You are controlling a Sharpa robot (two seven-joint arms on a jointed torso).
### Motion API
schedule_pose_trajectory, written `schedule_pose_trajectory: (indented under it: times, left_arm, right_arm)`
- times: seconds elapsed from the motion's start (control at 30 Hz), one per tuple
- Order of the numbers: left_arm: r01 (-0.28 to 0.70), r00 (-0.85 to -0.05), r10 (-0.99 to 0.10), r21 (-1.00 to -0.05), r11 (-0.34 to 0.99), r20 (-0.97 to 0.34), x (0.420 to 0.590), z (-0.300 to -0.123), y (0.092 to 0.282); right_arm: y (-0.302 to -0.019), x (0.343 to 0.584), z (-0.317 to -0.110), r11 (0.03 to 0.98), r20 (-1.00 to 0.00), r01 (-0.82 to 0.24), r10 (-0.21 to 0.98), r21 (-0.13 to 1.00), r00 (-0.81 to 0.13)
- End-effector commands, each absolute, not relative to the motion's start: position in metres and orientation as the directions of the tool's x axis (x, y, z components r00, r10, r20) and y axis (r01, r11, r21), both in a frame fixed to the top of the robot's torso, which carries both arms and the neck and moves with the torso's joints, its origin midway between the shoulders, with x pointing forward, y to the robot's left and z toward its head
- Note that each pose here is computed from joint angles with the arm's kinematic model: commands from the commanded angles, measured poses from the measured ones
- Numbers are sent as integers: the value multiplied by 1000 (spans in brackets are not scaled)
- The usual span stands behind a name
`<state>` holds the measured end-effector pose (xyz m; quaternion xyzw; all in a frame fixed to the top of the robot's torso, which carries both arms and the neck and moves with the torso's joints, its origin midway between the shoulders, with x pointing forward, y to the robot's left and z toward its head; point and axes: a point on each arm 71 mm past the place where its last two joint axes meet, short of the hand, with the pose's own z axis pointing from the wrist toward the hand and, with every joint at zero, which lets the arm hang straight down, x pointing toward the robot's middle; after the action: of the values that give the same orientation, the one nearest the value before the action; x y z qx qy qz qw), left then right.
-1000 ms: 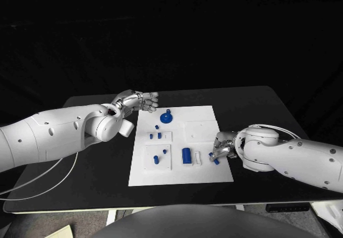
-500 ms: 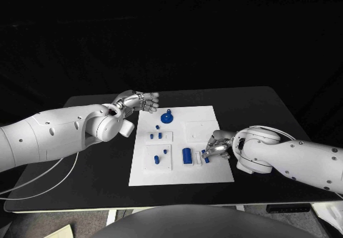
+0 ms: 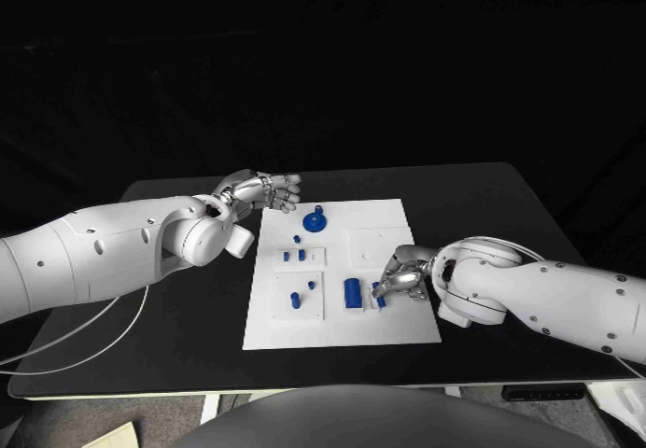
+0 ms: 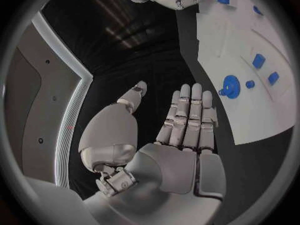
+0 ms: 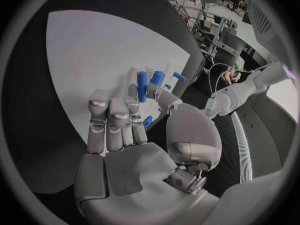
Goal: Assemble the parts on the task board
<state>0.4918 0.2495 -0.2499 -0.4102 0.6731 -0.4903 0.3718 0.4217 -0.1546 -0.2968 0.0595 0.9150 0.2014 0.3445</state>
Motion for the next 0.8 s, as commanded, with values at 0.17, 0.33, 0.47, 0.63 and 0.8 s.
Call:
schedule_pose_trajectory:
  times: [0.17,0.33,0.47,0.63,0.8]
  left_arm:
    - [-181,-406,-909,-967,182,-95,491,-249,247]
    - [-182,-407,-909,-966,182,-94,491,-249,247]
    - [-182,-406,-909,-966,182,-95,491,-249,247]
    - [-182,-407,-909,-966,182,-94,491,-249,247]
    - [-183,-406,-909,-966,182,-95,491,-249,247]
  right_arm:
    - [-152,421,-300,914,-575,-33,226,404,-787]
    - [-152,423,-301,919,-584,-37,218,392,-782]
    - [-152,424,-301,921,-585,-34,217,388,-782]
    - [-151,424,-302,921,-585,-35,216,388,-782]
    - [-152,425,-302,921,-587,-32,219,387,-780]
